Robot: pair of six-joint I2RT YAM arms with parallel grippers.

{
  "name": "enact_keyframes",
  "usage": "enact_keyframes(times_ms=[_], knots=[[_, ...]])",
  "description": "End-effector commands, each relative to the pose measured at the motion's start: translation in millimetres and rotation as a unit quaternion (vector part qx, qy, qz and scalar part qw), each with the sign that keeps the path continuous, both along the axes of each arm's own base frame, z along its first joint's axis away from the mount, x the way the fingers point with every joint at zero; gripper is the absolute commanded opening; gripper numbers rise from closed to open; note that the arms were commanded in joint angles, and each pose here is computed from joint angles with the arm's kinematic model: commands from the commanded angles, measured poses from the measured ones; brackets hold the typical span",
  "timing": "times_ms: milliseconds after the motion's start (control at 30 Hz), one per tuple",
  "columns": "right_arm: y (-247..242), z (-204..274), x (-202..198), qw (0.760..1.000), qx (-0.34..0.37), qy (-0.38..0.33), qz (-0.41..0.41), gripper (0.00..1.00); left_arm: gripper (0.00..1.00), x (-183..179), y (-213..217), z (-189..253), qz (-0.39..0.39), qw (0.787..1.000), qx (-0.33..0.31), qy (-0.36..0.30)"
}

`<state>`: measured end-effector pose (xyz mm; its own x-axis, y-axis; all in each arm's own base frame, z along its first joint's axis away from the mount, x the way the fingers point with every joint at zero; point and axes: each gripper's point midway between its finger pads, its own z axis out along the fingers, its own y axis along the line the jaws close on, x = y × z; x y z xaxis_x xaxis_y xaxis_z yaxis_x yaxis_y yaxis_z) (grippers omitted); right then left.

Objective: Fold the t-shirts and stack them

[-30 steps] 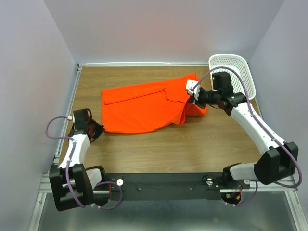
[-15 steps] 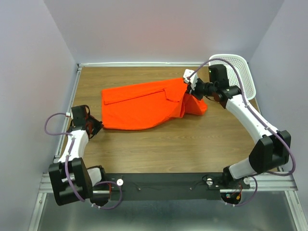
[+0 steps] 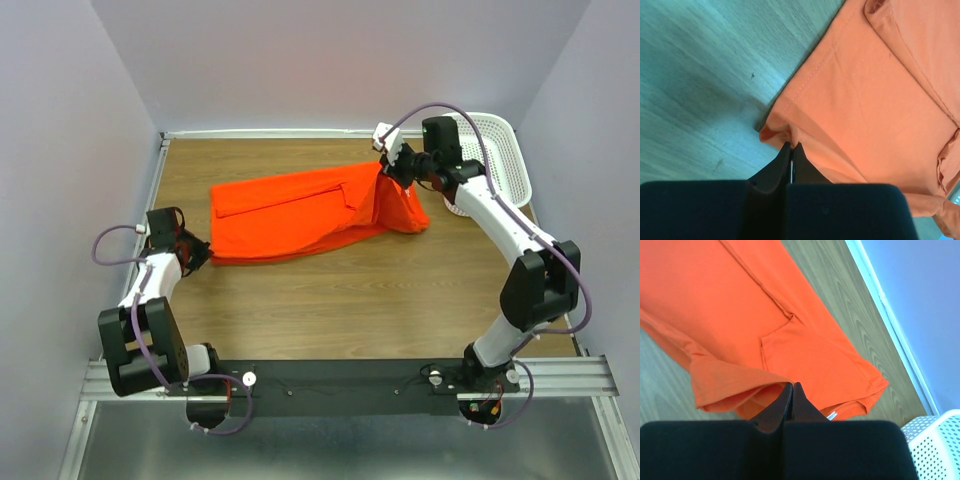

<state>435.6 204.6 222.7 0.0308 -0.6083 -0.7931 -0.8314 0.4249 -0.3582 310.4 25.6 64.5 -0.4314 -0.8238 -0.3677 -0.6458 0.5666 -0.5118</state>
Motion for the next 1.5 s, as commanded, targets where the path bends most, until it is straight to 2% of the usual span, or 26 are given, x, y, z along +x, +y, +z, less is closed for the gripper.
enact_keyframes(times_ms=[0, 567, 1000, 1467], knots=[[4, 5, 22, 1.000, 0.007, -0.009, -0.020, 0.01, 0.00, 15, 6, 5, 0.003, 1.000, 0.000, -0.012], [14, -4, 55, 1.000, 0.004, -0.009, -0.023, 0.01, 0.00, 33, 17, -16, 0.009, 1.000, 0.009, 0.018], [13, -14, 72, 0.999, -0.004, -0.006, -0.043, 0.01, 0.00, 52, 9, -13, -0.060, 0.998, 0.005, 0.001], [12, -21, 76, 0.999, -0.009, -0.001, -0.048, 0.01, 0.00, 58, 9, -5, -0.069, 0.998, 0.008, -0.010]])
